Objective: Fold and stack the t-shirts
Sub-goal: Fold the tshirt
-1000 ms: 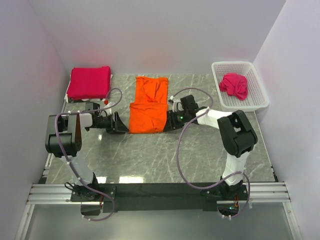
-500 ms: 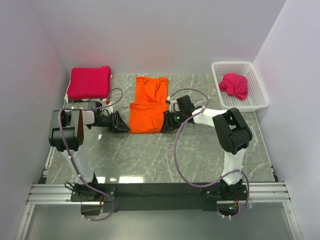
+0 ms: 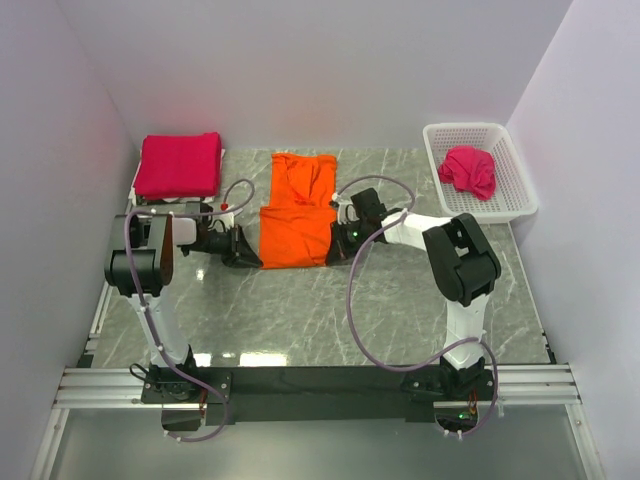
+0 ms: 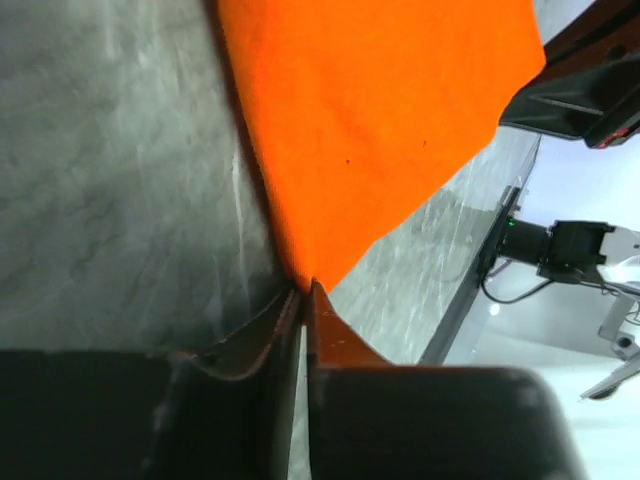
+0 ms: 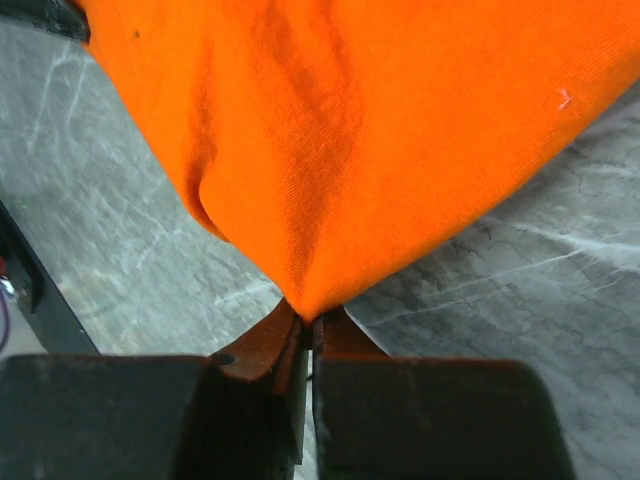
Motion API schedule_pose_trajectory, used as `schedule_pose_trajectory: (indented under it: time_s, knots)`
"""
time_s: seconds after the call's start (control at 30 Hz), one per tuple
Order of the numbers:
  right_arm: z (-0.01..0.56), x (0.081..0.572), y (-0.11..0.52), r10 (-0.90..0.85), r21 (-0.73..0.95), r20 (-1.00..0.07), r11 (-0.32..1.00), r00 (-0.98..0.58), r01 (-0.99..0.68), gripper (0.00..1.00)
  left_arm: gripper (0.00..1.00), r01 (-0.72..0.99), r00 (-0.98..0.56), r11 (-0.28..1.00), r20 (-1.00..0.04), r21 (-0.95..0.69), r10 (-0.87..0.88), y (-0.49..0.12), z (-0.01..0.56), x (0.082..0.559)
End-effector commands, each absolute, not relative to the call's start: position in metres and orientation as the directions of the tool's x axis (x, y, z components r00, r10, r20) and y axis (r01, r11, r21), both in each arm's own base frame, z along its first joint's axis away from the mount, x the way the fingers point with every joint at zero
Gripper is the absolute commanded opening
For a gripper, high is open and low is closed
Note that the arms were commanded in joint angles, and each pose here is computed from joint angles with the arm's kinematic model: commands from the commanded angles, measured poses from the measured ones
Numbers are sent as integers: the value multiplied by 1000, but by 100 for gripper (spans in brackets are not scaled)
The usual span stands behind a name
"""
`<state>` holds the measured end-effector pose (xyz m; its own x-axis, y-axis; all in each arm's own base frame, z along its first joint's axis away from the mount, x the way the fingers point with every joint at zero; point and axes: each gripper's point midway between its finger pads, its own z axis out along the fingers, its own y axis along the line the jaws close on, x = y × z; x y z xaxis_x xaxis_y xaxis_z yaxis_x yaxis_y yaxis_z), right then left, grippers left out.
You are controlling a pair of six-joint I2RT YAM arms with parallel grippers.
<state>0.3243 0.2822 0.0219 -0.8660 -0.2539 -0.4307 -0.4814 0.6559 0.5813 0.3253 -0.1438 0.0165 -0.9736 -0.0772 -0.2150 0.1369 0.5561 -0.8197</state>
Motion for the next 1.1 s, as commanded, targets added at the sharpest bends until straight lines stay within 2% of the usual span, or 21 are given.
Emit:
schedule_pose_trajectory:
  time_s: [0.0, 0.03, 0.13, 0.23, 0.33, 0.63, 0.77, 0.8, 0.83, 0.87, 0.9, 0.97, 1.0, 1.03, 1.07]
  knots:
    - [32, 332, 284, -289, 551, -444, 658, -848, -513, 0, 4, 118, -979, 668, -200, -735, -47, -127, -9, 322]
    - [34, 331, 282, -305, 539, -437, 664, -846, -518, 0, 1, 127, -977, 671, -208, -730, -42, -125, -6, 323]
    - [43, 333, 277, -339, 505, -444, 671, -830, -544, 0, 1, 125, -976, 699, -213, -704, -41, -115, 1, 327]
    - [48, 328, 266, -405, 460, -427, 673, -809, -580, 0, 1, 199, -961, 721, -276, -664, 11, -107, 11, 331]
    - [48, 313, 251, -478, 427, -369, 674, -797, -603, 0, 1, 251, -950, 733, -306, -632, 61, -103, 20, 326]
    - [23, 253, 259, -611, 485, -241, 597, -754, -639, 0, 1, 258, -958, 745, -262, -615, 116, -101, 16, 305]
    - [15, 236, 260, -637, 495, -208, 586, -742, -641, 0, 1, 229, -972, 736, -184, -637, 144, -105, 17, 292]
    - [17, 236, 256, -641, 484, -211, 588, -738, -648, 10, 1, 218, -976, 735, -163, -642, 147, -105, 20, 288]
    - [19, 235, 253, -646, 478, -205, 590, -736, -651, 15, 1, 217, -976, 734, -152, -644, 155, -104, 22, 285]
    - [21, 234, 250, -651, 472, -205, 588, -731, -657, 18, 5, 215, -977, 731, -141, -647, 163, -104, 24, 281]
    - [28, 233, 248, -660, 464, -221, 577, -718, -672, 27, 8, 215, -977, 730, -133, -648, 169, -103, 26, 278]
    - [33, 230, 238, -676, 438, -207, 582, -707, -685, 37, 17, 212, -977, 715, -114, -666, 183, -101, 36, 270]
    - [40, 231, 234, -692, 419, -224, 567, -686, -709, 39, 26, 219, -975, 709, -123, -670, 185, -98, 41, 270]
    - [43, 228, 227, -704, 401, -204, 574, -680, -714, 40, 29, 200, -979, 700, -116, -685, 165, -93, 47, 269]
    - [46, 230, 223, -711, 386, -206, 572, -672, -724, 41, 32, 221, -975, 678, -153, -701, 160, -92, 57, 276]
